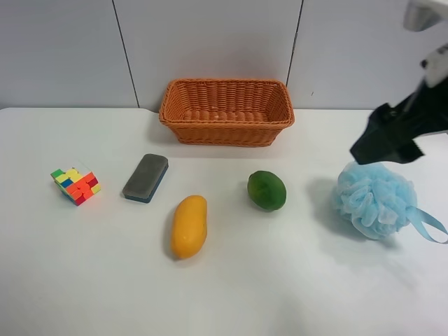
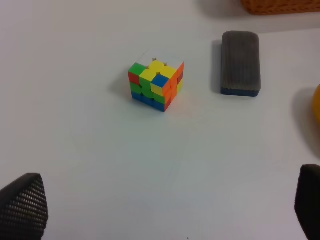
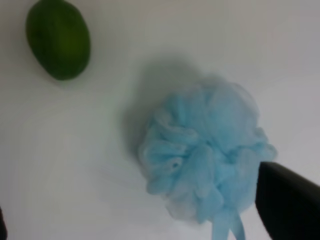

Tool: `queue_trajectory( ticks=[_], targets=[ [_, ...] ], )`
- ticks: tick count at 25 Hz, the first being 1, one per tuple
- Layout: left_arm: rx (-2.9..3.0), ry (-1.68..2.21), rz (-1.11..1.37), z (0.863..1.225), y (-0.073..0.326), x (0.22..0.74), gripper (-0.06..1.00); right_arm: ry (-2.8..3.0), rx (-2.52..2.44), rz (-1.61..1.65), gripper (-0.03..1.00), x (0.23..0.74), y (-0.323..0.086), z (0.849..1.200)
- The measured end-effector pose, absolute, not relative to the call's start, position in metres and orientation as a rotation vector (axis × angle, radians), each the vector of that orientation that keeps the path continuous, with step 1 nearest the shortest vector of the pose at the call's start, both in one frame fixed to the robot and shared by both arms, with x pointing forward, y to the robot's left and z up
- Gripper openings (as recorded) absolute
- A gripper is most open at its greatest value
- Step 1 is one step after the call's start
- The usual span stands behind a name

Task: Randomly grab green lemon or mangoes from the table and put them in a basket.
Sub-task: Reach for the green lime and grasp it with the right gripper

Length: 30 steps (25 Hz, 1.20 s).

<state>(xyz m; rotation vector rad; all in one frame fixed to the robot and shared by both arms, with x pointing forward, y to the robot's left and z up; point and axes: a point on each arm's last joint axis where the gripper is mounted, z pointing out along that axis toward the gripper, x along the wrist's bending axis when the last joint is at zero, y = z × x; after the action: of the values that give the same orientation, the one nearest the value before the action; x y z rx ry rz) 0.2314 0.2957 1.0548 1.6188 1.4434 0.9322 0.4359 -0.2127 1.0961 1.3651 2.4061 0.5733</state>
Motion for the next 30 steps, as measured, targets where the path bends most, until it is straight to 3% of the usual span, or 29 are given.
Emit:
queue_trajectory(
  ticks=[11, 21, 30],
  targets=[
    [1.619, 1.443, 0.932, 1.055, 0.296, 0.231, 0.99, 2.592, 1.397, 0.410, 0.99, 0.517, -0.152, 1.032],
    [1.619, 1.443, 0.932, 1.055, 0.296, 0.231, 0.99, 2.671, 1.404, 0.312, 0.99, 0.547, -0.135, 0.963],
    [1.619, 1.443, 0.932, 1.055, 0.296, 0.231, 0.99, 2.694, 1.387, 0.289, 0.99, 0.560, -0.128, 0.925]
  ],
)
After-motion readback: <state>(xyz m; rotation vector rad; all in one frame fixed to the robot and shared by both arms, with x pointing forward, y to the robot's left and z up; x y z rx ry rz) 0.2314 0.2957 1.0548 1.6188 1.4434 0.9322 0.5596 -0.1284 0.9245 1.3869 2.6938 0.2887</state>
